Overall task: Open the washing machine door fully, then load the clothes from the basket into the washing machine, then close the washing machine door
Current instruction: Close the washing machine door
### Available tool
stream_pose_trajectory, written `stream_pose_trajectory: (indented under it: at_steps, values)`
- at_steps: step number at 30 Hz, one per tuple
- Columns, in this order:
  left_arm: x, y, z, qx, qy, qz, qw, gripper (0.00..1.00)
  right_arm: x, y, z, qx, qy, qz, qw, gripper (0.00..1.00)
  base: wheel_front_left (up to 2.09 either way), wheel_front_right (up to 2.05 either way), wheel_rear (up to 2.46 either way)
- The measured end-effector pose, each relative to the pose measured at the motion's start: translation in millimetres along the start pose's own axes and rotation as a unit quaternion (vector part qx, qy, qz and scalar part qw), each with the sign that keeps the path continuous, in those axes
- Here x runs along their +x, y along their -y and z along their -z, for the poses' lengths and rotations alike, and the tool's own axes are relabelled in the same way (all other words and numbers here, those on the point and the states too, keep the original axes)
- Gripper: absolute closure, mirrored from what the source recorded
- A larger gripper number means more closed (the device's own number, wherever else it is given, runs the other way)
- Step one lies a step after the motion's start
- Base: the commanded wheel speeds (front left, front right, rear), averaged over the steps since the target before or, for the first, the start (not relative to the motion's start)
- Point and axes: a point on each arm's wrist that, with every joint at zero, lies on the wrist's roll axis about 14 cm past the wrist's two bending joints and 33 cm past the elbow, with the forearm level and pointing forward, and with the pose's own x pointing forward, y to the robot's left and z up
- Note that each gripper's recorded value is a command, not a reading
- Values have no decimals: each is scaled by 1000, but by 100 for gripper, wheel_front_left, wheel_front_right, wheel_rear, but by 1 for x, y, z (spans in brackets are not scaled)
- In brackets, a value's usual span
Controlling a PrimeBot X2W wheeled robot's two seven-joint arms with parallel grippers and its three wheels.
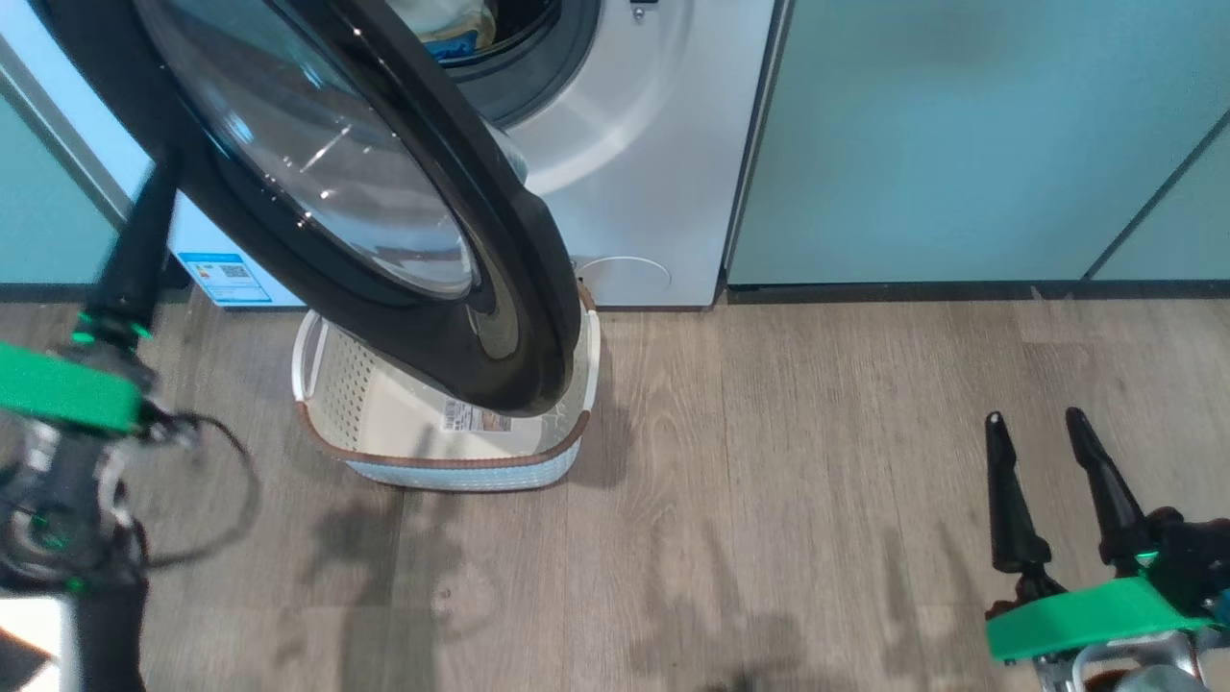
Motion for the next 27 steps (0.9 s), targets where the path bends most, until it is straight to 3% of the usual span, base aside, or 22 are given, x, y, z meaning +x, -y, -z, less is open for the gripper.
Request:
stream_pose_trajectory:
  at_steps: [1, 2, 6, 12, 23, 27]
  values:
    - [-3, -1, 1, 34, 3, -7, 999, 0, 0, 0, -1, 0, 2, 0, 1000, 0, 0, 0, 0]
    - [-3, -1, 1, 34, 3, -7, 999, 0, 0, 0, -1, 0, 2, 0, 1000, 0, 0, 0, 0]
    - [-20, -5, 0, 168, 36, -31, 985, 0, 1, 2, -6, -6, 9, 1, 1000, 0, 0, 0, 0]
    - [-56, -12, 14, 345, 37, -75, 935, 0, 0, -3, -12, -9, 19, -6, 1000, 0, 0, 0, 0]
    - [-107, -38, 51, 423, -22, -131, 896, 0, -13, -9, -2, -4, 2, -13, 1000, 0, 0, 0, 0]
    - [-117, -43, 62, 433, -39, -139, 889, 0, -15, -14, 1, -1, -2, -19, 1000, 0, 0, 0, 0]
